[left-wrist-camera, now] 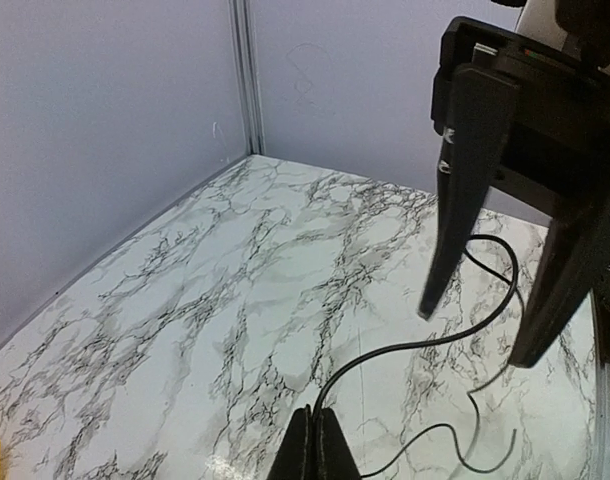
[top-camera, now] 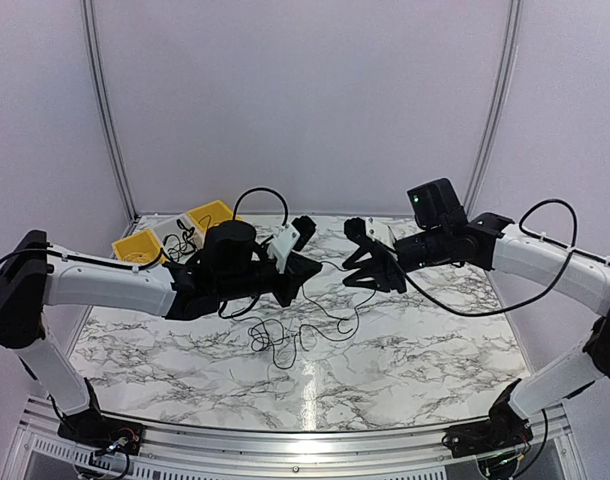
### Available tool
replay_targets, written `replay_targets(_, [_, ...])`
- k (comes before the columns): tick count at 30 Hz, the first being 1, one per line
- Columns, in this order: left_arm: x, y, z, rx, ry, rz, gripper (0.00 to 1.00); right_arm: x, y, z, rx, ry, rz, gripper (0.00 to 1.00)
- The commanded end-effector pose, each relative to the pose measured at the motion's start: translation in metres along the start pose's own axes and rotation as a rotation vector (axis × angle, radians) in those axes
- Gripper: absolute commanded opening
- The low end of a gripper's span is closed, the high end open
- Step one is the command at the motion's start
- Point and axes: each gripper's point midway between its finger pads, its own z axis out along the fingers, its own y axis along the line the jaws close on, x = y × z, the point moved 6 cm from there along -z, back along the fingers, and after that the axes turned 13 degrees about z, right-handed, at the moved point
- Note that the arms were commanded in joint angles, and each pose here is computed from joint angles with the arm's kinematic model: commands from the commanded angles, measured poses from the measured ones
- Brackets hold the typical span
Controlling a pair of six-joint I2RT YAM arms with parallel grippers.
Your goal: Untangle the cables
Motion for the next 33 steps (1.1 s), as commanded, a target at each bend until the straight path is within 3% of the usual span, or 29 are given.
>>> replay_targets(1, [-0.031,0.026,-0.017,-0.095,-0.020,0.027,0.00,0.006,-0.016,-0.001,0.106,0.017,-0.003,0.47])
replay_targets(5, [-0.053,0.061,-0.034,-0.219,-0.028,-0.018,0.00,0.015,-0.028,-0.008,0.168,0.030,0.003,0.60])
replay_targets(12, [-0.114,0.119,-0.077,-0.353,-0.132,-0.089,0.00,0.025,-0.037,-0.011,0.200,0.040,0.018,0.62])
replay_targets(18, [-0.159,0.166,-0.119,-0.562,-0.126,-0.097,0.00,0.034,-0.039,-0.002,0.173,0.061,0.036,0.62])
replay_targets(23, [-0.170,0.195,-0.151,-0.728,-0.121,-0.123,0.00,0.039,-0.041,0.003,0.164,0.081,0.044,0.62])
replay_targets(33, [-0.171,0.200,-0.183,-0.755,-0.179,-0.199,0.00,0.048,-0.039,0.016,0.115,0.104,0.063,0.61])
